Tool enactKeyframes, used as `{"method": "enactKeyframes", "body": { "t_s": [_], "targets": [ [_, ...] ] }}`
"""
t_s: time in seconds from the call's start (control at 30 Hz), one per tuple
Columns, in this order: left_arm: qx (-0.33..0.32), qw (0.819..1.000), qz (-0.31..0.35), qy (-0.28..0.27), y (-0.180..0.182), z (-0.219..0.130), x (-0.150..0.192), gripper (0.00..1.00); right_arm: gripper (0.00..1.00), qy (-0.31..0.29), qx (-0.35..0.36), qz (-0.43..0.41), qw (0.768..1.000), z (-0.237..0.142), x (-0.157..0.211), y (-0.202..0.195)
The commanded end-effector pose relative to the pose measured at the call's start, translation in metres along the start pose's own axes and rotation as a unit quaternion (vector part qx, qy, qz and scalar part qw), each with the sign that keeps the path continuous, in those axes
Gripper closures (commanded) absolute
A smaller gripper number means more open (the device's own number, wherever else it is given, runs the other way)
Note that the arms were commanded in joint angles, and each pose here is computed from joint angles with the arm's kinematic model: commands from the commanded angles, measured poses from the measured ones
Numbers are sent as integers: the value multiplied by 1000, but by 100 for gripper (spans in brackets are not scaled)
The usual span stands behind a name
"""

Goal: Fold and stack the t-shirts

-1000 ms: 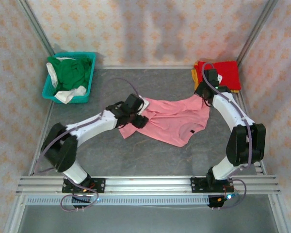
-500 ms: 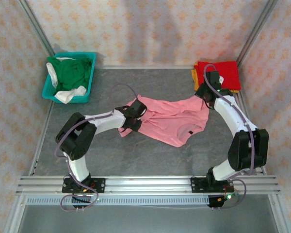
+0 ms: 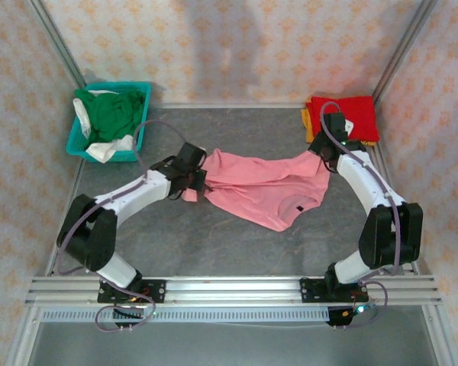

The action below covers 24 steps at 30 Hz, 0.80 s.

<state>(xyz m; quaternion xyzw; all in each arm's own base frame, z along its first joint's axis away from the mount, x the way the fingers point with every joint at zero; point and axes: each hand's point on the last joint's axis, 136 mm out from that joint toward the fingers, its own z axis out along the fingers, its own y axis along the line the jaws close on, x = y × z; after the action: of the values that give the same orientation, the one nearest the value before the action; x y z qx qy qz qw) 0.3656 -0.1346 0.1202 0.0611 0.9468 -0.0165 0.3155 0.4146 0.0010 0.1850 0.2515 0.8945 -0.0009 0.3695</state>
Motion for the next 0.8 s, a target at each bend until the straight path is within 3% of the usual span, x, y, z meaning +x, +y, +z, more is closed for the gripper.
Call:
{"method": "enactKeyframes", "body": {
  "t_s": [0.0, 0.3, 0.53, 0.77],
  "targets": [
    [23, 998, -53, -34, 3, -26, -11, 100, 100, -40, 17, 4, 999, -26, -20, -12],
    [-2, 991, -127, -49, 34, -55, 3, 98, 100, -69, 48, 6, 996, -50, -35, -35],
    [-39, 987, -156, -22, 54, -33, 34, 97, 100, -32, 78, 44, 995, -22, -22, -67],
    [-44, 986, -158, -4, 56, -2, 49, 81, 100, 13, 64, 52, 996, 14, -4, -59]
  ]
}}
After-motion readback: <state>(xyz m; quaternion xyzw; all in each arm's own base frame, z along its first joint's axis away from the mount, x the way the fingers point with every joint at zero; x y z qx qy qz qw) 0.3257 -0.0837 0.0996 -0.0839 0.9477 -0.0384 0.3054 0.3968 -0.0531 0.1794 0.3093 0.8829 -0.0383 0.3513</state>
